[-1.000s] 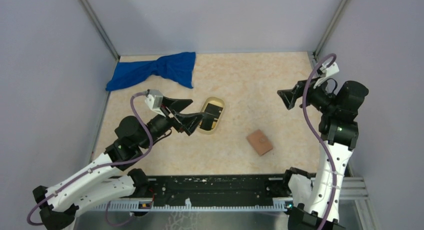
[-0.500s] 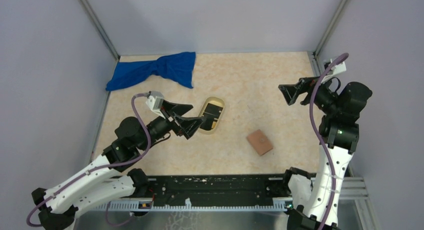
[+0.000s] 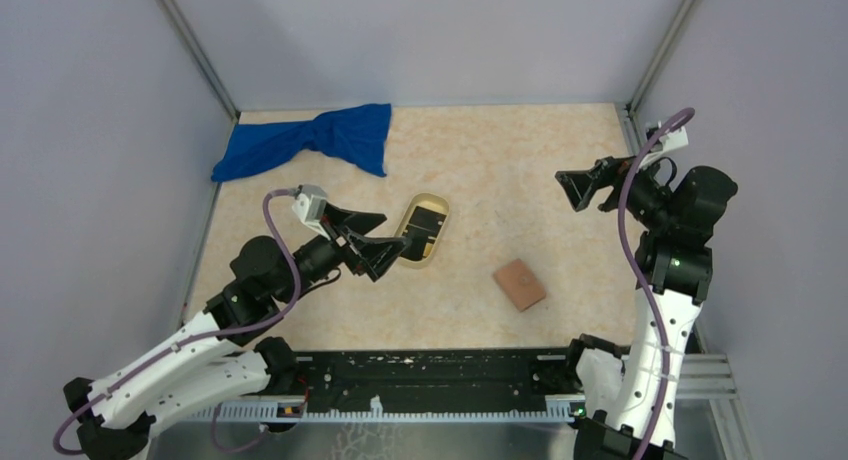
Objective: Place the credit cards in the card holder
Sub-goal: Reset both arms
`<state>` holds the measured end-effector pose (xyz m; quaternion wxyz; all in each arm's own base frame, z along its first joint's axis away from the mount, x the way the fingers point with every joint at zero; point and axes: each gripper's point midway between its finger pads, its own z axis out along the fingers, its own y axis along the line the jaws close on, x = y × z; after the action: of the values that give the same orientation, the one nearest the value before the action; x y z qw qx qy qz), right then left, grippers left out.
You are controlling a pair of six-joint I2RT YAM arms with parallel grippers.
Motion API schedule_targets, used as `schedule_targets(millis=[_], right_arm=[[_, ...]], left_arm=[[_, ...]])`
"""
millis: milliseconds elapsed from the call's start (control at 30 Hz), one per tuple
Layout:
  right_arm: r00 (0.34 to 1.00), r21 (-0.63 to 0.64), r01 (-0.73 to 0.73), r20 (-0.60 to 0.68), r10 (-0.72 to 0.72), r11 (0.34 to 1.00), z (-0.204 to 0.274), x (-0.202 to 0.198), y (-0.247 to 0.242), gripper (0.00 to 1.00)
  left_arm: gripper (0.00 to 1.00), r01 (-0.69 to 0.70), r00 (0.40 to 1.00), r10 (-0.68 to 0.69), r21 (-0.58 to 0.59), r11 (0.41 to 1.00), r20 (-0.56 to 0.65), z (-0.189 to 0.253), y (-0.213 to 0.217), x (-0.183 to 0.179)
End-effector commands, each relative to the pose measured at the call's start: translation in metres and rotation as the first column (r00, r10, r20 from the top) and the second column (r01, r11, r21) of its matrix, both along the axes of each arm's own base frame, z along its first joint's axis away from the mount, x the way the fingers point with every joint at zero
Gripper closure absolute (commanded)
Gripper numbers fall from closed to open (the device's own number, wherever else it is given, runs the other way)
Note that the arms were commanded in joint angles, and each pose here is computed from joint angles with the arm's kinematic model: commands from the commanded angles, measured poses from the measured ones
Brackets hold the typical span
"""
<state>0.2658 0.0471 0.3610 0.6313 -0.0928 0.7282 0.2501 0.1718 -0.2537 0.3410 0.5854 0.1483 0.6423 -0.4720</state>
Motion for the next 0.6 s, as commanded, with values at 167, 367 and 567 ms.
schedule_targets(millis=[167, 367, 567], right_arm=[[0.999, -0.015, -0.003, 0.047, 0.004, 1.000, 0.005, -0.001, -0.002, 0.01], [0.999, 0.009, 0.035, 0.040, -0.035, 0.999, 0.002, 0.002, -0.011, 0.01], [0.998, 0.038, 0.058, 0.027, -0.059, 0.998, -0.005, 0.004, -0.019, 0.01]], left_arm=[[0.01, 0.016, 1.000, -0.015, -0.034, 0.999, 0.011, -0.009, 0.003, -0.006], [0.01, 0.004, 1.000, -0.004, -0.016, 1.000, 0.025, -0.017, 0.001, -0.001], [0.01, -0.007, 0.999, 0.005, 0.028, 1.000, 0.051, -0.017, -0.006, 0.007]])
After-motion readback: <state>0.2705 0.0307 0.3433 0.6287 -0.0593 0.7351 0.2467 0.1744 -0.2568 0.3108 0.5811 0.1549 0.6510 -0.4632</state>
